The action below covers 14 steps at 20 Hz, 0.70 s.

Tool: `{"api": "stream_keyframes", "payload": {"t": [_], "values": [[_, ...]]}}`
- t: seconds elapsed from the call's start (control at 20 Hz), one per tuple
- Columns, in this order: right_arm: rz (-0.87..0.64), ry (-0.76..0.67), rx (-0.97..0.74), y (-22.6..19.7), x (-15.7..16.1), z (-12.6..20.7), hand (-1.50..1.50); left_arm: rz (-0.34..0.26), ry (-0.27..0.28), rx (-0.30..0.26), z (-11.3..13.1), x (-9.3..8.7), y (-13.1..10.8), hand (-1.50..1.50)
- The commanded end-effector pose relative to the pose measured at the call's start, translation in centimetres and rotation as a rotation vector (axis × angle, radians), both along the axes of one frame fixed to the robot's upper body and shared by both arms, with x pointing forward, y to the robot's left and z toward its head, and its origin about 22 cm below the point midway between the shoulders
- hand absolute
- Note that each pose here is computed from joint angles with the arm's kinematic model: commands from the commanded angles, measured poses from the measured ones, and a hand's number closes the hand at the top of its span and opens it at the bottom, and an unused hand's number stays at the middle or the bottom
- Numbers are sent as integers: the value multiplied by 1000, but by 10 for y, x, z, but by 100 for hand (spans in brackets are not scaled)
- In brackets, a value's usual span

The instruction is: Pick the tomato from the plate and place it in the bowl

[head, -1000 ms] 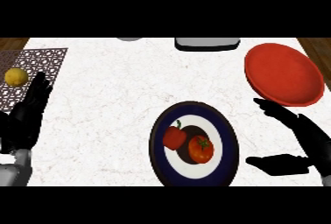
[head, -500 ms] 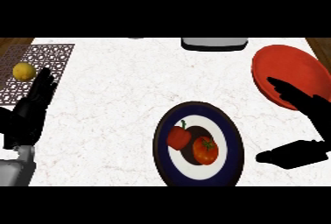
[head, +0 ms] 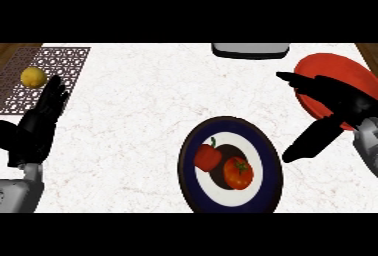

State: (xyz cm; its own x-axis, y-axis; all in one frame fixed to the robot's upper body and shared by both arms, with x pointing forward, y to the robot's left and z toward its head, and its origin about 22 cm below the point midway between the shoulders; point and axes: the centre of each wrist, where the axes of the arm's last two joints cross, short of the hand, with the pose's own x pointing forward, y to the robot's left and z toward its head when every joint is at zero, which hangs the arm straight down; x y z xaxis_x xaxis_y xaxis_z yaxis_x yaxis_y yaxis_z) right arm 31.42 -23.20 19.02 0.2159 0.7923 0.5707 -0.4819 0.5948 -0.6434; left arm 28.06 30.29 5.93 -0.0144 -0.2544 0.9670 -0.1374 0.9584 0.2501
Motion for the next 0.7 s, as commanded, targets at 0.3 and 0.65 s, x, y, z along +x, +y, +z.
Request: {"api": "stream_keyframes", "payload": {"t": [0.3, 0.65], "values": [[187, 307, -82, 32, 44, -33, -150, 25, 3, -7, -5, 8, 4, 0], [314, 484, -165, 54, 41, -67, -150, 37, 14, -1, -4, 2, -2, 0]]}}
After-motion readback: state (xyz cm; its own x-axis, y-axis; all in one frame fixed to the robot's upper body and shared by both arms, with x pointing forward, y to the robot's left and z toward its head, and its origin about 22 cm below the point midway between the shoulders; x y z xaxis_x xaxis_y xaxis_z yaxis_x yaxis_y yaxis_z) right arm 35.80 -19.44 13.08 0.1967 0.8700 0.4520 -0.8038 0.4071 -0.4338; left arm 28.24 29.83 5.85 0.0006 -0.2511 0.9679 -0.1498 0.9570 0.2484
